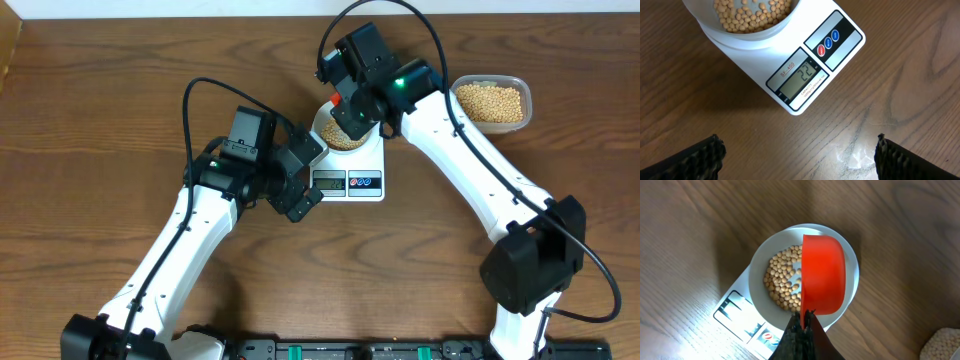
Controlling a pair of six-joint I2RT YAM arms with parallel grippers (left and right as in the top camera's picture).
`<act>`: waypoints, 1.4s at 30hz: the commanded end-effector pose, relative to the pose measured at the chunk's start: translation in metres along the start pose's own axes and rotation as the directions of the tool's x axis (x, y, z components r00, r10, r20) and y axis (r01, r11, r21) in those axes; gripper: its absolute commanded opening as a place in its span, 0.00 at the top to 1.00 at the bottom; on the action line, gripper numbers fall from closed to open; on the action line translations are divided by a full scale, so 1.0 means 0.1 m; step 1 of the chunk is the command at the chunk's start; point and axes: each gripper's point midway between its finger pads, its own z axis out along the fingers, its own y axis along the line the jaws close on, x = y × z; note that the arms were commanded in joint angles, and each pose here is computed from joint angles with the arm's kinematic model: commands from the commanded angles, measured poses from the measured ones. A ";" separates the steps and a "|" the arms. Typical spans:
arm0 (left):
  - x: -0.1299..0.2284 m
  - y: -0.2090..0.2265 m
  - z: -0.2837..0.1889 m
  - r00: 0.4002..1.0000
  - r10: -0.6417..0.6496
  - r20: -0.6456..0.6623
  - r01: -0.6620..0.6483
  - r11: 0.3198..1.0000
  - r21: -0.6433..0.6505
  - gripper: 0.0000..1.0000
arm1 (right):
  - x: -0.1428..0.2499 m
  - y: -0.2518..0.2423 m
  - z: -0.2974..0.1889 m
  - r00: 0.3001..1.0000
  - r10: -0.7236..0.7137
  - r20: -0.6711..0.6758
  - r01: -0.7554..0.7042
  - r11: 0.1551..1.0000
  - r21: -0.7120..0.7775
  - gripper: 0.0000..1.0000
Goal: Scoop item into bowl and weigh 50g on scale
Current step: 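Tilt the red scoop with the right gripper to pour soybeans into bowl, then carry the empty scoop with the right gripper back over the soybean tub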
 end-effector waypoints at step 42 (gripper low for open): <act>-0.10 0.01 -0.08 0.999 0.029 0.026 -0.029 0.999 -0.016 0.02 | 1.31 -2.29 -1.24 0.721 0.665 0.198 -0.629 0.505 0.591 0.99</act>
